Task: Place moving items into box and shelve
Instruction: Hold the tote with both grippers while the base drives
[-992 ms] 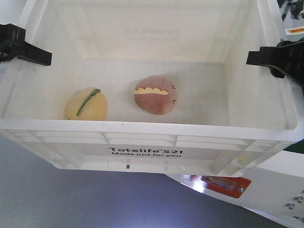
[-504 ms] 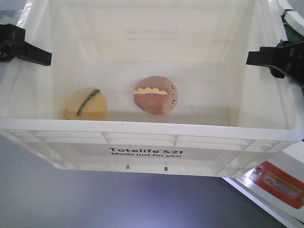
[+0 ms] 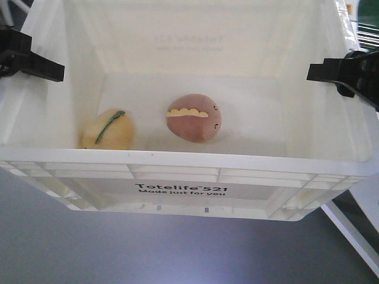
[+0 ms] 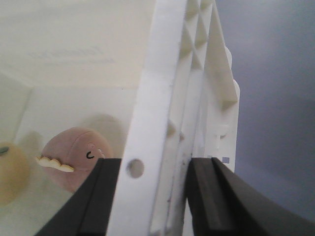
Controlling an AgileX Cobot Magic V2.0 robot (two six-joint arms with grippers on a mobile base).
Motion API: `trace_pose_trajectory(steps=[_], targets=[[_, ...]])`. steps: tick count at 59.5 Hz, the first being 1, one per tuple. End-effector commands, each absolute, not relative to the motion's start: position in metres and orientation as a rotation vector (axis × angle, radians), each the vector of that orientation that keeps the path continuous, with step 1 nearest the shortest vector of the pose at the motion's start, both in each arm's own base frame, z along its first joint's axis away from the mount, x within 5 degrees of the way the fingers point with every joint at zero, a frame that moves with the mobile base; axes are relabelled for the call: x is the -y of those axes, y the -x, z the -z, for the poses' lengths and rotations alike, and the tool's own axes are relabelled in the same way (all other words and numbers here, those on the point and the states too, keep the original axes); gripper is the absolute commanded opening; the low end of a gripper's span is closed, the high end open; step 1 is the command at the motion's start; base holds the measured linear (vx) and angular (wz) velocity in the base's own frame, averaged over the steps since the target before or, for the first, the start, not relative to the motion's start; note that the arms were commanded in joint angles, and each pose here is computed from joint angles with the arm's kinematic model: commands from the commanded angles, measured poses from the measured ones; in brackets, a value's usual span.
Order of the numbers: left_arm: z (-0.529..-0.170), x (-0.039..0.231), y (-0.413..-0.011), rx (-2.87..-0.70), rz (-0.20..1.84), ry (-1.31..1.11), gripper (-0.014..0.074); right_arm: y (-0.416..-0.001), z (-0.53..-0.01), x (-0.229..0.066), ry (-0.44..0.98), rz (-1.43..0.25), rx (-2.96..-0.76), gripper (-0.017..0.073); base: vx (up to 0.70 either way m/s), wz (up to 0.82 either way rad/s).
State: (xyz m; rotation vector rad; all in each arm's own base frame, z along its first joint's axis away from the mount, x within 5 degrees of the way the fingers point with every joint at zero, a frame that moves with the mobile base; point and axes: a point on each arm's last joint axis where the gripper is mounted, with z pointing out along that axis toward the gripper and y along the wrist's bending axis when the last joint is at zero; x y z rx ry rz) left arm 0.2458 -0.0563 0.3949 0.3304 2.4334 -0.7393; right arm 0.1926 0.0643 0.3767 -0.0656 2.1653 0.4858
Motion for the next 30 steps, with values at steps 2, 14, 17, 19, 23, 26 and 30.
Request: trace_pose_trajectory(steps=[2,14,17,19,23,26,30], targets=[[-0.4296,0.0691,-0.2343,-2.234,0.925,-0.315,-0.0003,-0.1908,-0.4097,-0.0659,0.027,-0.570,-1.936,-0.0006,-0.14,0.80],[-0.4296,0.0691,-0.2343,-2.234,0.925,-0.315,-0.0003,-0.1908,-0.4097,-0.0659,0.027,-0.570,-1.936,-0.0006,-0.14,0.79],[-0.4296,0.0691,-0.2343,-2.234,0.925,-0.315,-0.0003,-0.1908,-0.4097,-0.0659,0.027,-0.570,-1.936,-0.0006,-0.14,0.80],[-0.4296,0.0690,-0.2345,-2.233,0.923,-0.314,-0.0003,-0.1907,-0.4097,-0.0659,0.027,-0.570,-1.937,-0.0006,-0.13,0.81],[-0.4296,0.0690,-0.2345,-2.233,0.923,-0.314,-0.0003,-0.1907,-0.4097,-0.0659,0.027,-0.570,-1.937,-0.0006,-0.13,0.83],[-0.4297,0.0691,-0.2344,-2.232,0.924,-0.313,-0.0003,-0.1907,-0.4097,-0.0659,0.027,-0.570,-1.937,-0.0006,-0.13,0.85],[-0.4296,0.0690,-0.2344,-2.233,0.923,-0.314,-0.0003,-0.1907,-0.4097,-0.0659,0.027,-0.570,-1.937,-0.0006,-0.13,0.87]])
